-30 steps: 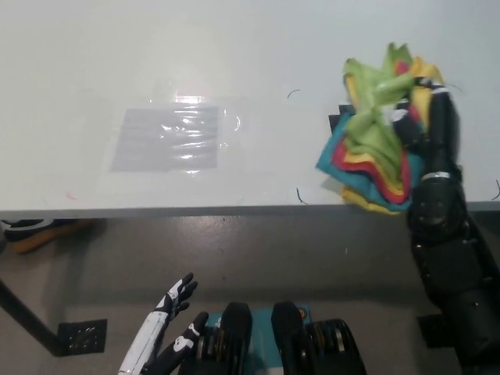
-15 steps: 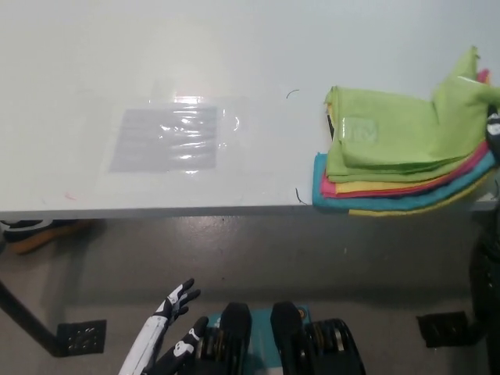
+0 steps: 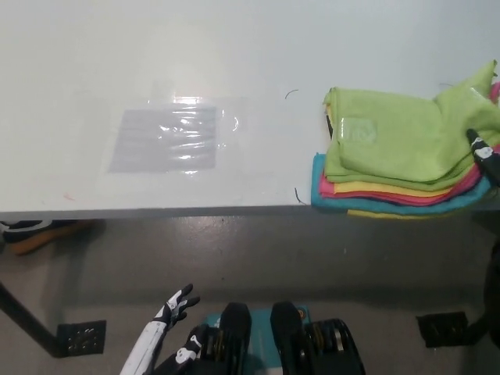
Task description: A stack of folded microfibre clothes with a single fold is kept infront of the robot. the robot uses its right hand to grab one end of the clothes and pulla it away from the other end to unfold
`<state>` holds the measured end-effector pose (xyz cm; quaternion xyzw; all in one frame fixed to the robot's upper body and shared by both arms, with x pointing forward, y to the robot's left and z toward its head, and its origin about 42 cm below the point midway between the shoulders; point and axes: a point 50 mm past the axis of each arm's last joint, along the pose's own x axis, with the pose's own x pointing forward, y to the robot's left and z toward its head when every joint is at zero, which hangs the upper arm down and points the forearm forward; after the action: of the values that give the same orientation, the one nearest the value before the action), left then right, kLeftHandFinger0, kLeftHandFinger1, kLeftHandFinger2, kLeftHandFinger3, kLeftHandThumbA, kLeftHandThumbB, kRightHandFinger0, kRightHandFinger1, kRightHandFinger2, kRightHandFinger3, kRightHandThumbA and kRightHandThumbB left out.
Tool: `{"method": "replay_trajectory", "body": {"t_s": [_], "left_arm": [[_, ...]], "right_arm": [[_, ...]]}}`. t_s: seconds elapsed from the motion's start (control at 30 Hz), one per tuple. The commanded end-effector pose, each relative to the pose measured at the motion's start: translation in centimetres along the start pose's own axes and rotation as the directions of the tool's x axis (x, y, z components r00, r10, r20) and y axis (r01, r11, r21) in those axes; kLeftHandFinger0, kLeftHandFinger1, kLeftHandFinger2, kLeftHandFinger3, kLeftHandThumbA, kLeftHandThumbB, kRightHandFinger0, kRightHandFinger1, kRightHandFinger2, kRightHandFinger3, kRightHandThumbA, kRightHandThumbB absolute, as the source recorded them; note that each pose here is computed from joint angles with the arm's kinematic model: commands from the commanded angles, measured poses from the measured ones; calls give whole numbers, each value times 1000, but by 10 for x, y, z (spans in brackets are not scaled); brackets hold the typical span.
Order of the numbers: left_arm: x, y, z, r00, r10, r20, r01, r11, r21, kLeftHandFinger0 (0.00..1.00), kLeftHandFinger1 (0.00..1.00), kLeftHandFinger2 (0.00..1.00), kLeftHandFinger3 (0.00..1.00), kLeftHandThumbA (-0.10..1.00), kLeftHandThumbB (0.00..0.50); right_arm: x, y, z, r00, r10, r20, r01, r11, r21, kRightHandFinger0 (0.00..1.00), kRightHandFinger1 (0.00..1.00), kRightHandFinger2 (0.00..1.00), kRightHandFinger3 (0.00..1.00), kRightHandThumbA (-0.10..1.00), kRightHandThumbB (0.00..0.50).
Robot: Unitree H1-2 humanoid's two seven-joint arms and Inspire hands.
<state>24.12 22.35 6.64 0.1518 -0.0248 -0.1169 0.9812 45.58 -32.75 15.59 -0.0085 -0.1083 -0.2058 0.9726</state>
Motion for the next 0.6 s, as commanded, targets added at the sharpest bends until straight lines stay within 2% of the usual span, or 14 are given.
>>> {"method": "replay_trajectory", "body": {"t_s": [0.0,0.03,0.1,0.17,0.2,0.23,0.27,0.33,0.4,0.43,0.47,0.5,0.53,0.57], "left_arm": [[-1,4,5,999,-14,31,13,1000,25,1000,1000,895,1000,664,109],[0,5,6,999,-14,37,13,1000,27,1000,1000,893,998,660,109],[2,6,7,999,-12,41,11,999,33,1000,1000,894,989,667,114],[2,7,6,999,-8,43,7,999,35,1000,1000,900,982,676,110],[1,8,5,999,-6,41,5,999,32,1000,1000,906,987,682,116],[0,8,4,999,-3,40,1,999,32,1000,1000,919,995,693,114],[-1,9,4,999,-1,39,-1,1000,30,1000,1000,931,1000,702,115],[-3,11,2,1000,7,28,-8,1000,30,1000,1000,953,1000,726,116],[-5,12,0,1000,15,23,-16,1000,27,1000,1000,990,1000,768,116],[-6,13,0,1000,18,22,-19,1000,25,1000,1000,1000,1000,782,105],[-6,14,-1,1000,20,23,-21,999,26,1000,1000,1000,1000,791,107],[-6,15,-2,999,25,20,-25,1000,16,1000,1000,1000,1000,797,102],[-6,16,-2,999,28,19,-28,1000,10,1000,1000,1000,1000,806,106],[-6,16,-2,999,29,15,-29,1000,8,1000,1000,1000,1000,809,108]], "right_arm": [[11,-19,26,992,-9,128,-1,997,76,1000,1000,1000,1000,1000,290],[9,-23,30,990,-22,141,9,996,87,1000,1000,1000,1000,1000,302],[-5,-40,57,960,-38,276,15,996,84,1000,1000,1000,1000,1000,287],[-15,-48,74,945,-36,325,-5,992,124,1000,1000,1000,1000,1000,300],[-20,-54,83,940,-57,335,32,996,80,1000,1000,1000,1000,1000,345],[-30,-62,96,924,-84,373,87,996,8,1000,1000,1000,1000,1000,363],[-35,-68,104,904,-91,417,106,994,-12,1000,1000,1000,1000,1000,339],[-48,-83,121,864,-102,493,121,993,-6,1000,1000,1000,1000,1000,344],[-63,-99,137,819,-115,562,152,988,-20,1000,1000,1000,1000,1000,374],[-69,-104,145,803,-101,587,137,990,-17,1000,1000,1000,1000,1000,330],[-75,-109,152,782,-84,617,121,993,-17,1000,1000,1000,1000,1000,313],[-79,-116,159,767,-95,635,150,988,-33,1000,1000,1000,1000,1000,329],[-85,-125,168,709,-105,697,185,982,-41,1000,1000,1000,1000,1000,278],[-90,-130,173,699,-106,707,195,980,-45,1000,1000,1000,1000,1000,283]]}}
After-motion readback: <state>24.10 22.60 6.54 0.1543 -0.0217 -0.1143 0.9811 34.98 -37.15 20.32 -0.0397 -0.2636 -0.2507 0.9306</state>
